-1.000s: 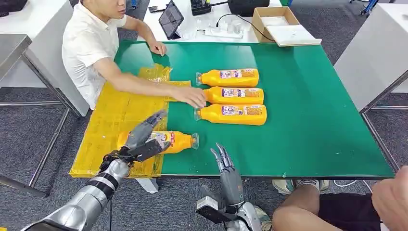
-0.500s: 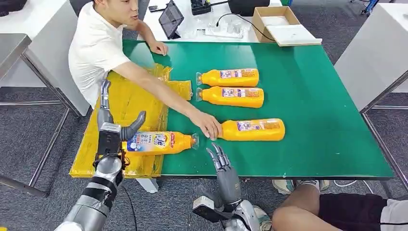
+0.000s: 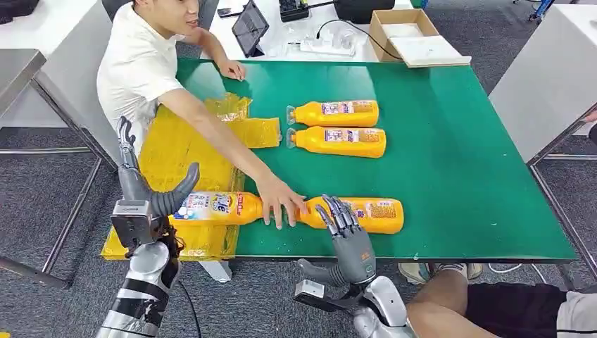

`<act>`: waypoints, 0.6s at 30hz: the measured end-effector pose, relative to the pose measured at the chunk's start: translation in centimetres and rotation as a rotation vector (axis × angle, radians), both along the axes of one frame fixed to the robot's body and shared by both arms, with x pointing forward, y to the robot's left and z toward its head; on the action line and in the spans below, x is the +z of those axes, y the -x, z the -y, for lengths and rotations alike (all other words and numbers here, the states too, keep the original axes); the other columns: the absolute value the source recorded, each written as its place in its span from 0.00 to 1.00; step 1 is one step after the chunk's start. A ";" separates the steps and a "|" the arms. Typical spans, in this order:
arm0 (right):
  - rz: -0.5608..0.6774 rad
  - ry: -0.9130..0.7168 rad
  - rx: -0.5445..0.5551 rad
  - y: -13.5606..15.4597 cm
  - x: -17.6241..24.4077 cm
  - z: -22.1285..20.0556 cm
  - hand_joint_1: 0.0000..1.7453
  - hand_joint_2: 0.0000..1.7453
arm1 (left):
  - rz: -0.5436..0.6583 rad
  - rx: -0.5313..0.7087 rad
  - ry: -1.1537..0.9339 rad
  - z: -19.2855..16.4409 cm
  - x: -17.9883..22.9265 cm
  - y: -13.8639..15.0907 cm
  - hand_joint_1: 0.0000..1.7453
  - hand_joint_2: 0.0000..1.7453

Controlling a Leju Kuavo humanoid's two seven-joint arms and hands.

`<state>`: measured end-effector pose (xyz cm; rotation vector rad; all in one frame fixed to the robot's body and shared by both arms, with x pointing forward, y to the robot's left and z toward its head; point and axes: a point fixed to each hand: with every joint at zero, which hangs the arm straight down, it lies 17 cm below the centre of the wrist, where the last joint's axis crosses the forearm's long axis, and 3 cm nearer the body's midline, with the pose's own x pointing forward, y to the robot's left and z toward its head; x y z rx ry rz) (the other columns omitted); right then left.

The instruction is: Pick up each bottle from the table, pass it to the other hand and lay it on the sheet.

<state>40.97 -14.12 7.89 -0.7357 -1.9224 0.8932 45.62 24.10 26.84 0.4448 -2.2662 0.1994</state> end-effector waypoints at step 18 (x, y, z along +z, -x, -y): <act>-0.040 0.207 -0.194 -5.1 -0.5 9.2 0.00 1.00 | 0.037 -0.054 0.031 1.5 1.3 2.6 0.00 1.00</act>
